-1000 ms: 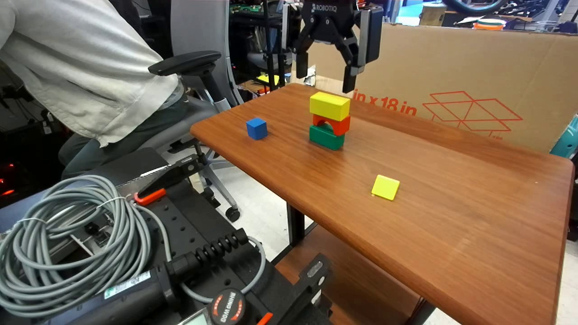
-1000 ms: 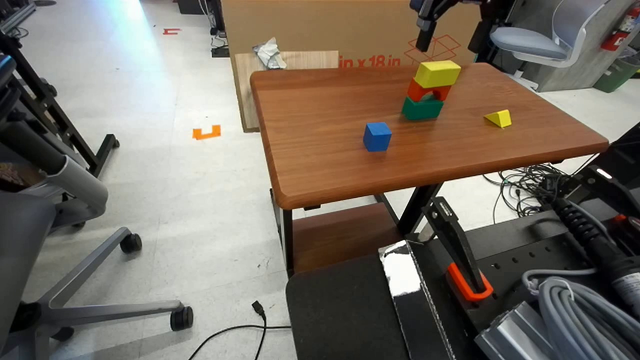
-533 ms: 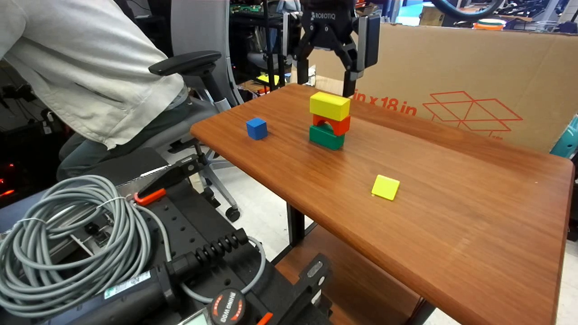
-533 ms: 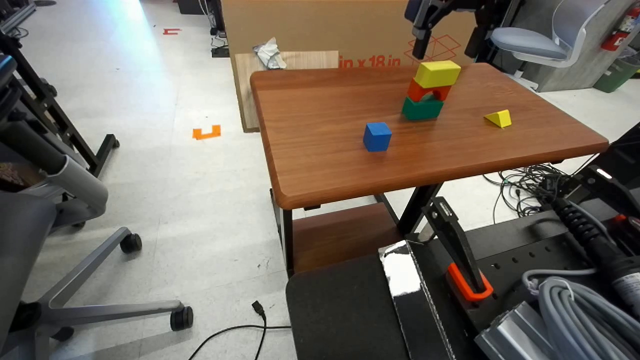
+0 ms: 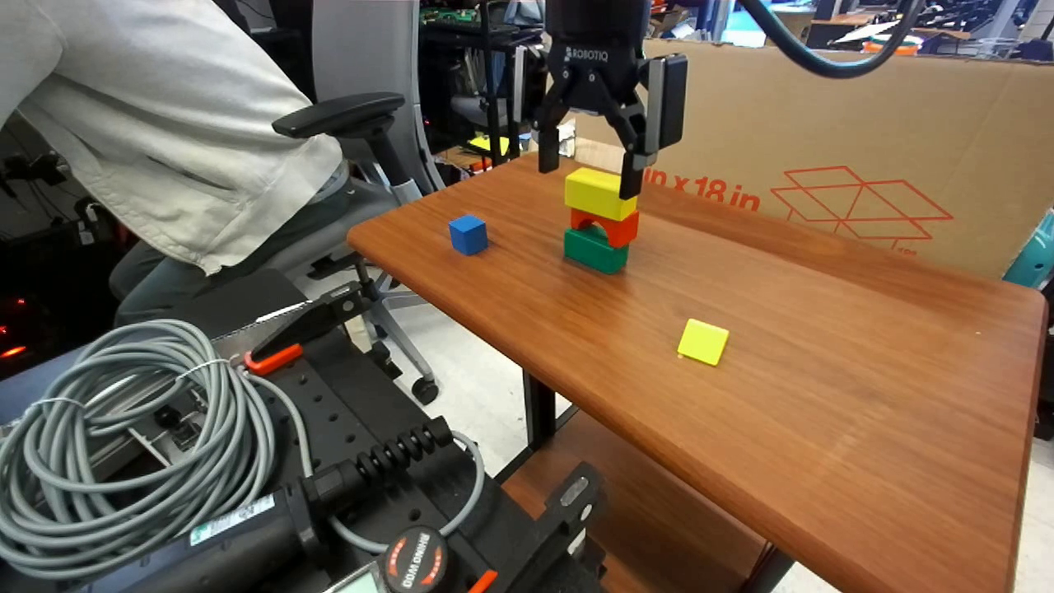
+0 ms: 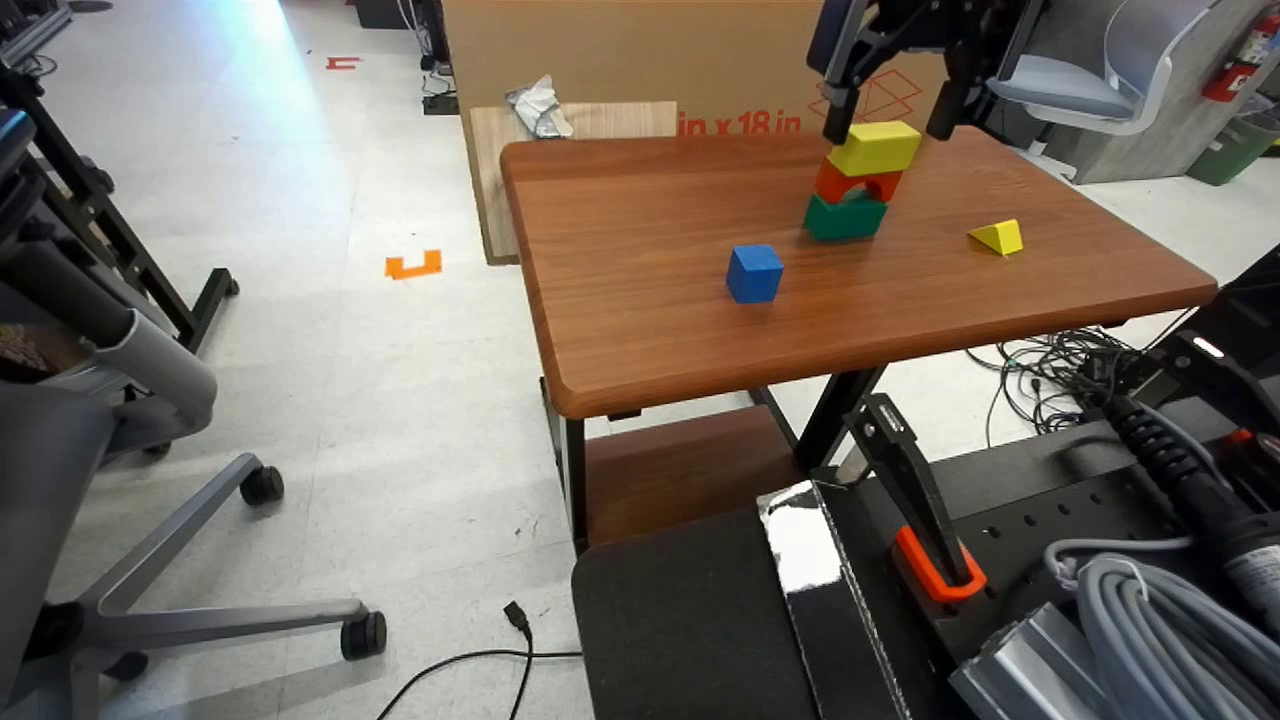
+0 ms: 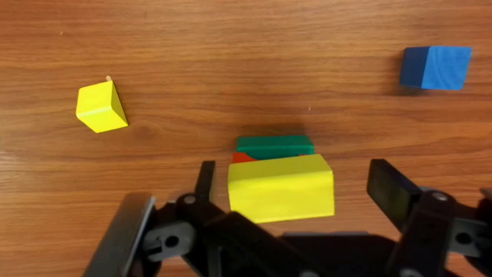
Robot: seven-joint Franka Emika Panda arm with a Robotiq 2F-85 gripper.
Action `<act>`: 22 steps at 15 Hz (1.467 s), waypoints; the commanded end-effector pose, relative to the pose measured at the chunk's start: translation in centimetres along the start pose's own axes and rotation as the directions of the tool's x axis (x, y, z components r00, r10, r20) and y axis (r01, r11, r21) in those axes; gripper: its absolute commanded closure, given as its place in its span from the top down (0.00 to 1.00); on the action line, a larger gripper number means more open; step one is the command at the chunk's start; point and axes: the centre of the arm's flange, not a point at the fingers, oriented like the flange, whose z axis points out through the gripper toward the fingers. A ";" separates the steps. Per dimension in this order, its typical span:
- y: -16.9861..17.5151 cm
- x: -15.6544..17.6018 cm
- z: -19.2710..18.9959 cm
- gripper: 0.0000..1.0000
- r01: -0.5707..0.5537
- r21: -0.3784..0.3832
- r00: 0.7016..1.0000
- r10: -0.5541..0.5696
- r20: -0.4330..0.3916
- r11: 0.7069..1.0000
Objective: Pick up the yellow rectangle object and put it on the blue square object
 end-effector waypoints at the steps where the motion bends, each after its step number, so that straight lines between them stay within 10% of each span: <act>1: -0.1 1.1 0.3 1.00 0.006 -0.022 1.000 -0.006 0.012 1.000; 5: 0.0 1.8 0.0 1.00 0.005 -0.028 1.000 -0.005 -0.003 1.000; 6: 0.0 2.0 -0.2 0.75 0.006 -0.027 1.000 -0.006 -0.012 1.000; 11: 0.1 2.8 -0.7 0.42 0.009 -0.023 1.000 -0.009 -0.017 1.000; 22: -1.8 -3.0 -6.5 0.42 0.091 0.040 0.996 -0.091 0.014 0.995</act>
